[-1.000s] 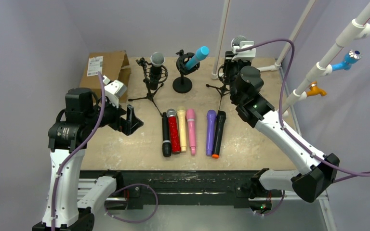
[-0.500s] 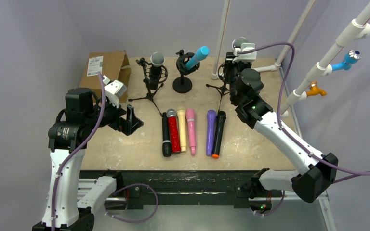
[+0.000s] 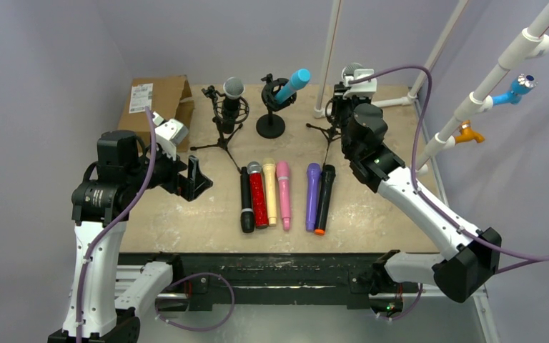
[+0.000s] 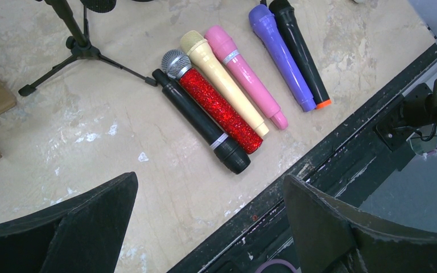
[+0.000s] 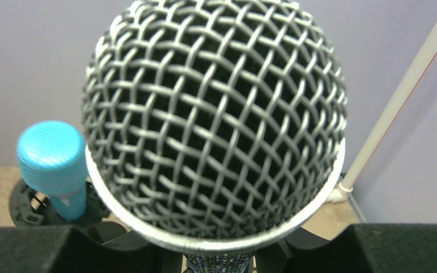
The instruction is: Attach the microphones to the stand
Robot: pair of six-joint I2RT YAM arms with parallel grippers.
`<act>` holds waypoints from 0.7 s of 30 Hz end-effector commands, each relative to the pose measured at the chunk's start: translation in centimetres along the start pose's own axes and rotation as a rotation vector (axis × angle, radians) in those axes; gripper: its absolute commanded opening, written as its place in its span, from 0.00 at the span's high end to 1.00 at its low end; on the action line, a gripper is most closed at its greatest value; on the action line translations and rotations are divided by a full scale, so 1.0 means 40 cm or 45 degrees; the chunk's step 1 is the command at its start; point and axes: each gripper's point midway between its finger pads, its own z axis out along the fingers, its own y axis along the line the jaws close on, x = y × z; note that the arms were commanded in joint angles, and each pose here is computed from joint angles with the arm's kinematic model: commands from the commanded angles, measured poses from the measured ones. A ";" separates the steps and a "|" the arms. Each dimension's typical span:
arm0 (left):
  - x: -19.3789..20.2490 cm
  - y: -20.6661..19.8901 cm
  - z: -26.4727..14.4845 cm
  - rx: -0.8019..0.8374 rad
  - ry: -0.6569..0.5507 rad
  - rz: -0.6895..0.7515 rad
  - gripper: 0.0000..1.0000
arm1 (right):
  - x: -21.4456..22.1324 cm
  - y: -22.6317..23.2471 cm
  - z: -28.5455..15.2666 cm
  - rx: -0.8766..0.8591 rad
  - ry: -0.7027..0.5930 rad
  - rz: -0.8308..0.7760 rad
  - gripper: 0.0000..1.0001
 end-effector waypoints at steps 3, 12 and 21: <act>-0.013 0.008 0.002 -0.011 -0.029 0.035 0.00 | 0.105 -0.007 -0.013 -0.015 0.147 -0.138 1.00; -0.005 0.011 0.001 -0.024 -0.023 0.041 0.00 | 0.162 0.017 0.015 0.004 0.159 -0.128 1.00; 0.006 0.019 0.006 -0.039 -0.007 0.033 0.00 | 0.211 0.020 0.026 0.033 0.163 -0.078 0.78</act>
